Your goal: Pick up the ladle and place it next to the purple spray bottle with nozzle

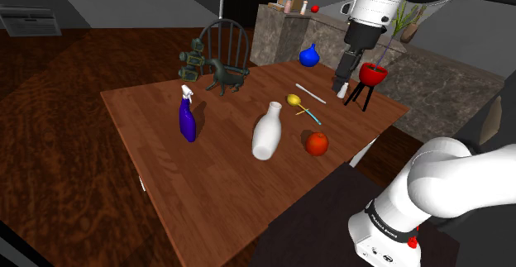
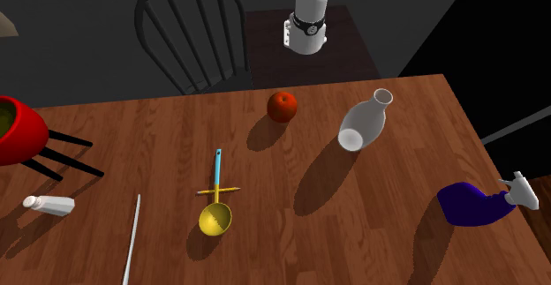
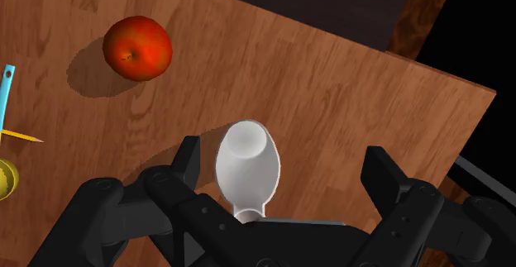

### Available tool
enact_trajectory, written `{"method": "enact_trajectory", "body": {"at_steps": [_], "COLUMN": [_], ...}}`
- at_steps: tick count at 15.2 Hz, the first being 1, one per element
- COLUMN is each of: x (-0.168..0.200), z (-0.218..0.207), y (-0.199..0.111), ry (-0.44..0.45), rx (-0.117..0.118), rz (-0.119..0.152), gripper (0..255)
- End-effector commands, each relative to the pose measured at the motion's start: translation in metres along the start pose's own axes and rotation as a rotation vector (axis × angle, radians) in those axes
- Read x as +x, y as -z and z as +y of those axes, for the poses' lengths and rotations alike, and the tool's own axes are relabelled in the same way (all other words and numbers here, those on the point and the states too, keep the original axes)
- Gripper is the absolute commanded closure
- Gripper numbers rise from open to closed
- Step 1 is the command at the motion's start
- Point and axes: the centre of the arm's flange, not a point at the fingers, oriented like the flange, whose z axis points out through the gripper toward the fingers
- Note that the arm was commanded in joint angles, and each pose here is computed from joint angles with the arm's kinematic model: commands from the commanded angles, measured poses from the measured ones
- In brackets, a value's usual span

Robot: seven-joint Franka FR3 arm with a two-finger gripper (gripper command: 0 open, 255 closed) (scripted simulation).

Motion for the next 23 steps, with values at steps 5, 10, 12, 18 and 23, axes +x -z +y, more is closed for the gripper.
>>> {"method": "enact_trajectory", "body": {"at_steps": [5,10,12,18,23], "x": [0.02,0.045,0.054,0.082,0.104], "z": [0.032,0.074,0.091,0.144,0.19], "y": [-0.033,-0.074,-0.09,-0.136,-0.174], "ry": [-0.023,-0.052,-0.063,-0.098,-0.126], "rx": [-0.018,-0.04,-0.049,-0.075,-0.097], "rz": [0.008,0.018,0.022,0.034,0.044], "gripper": [0,0,0,0,0]}}
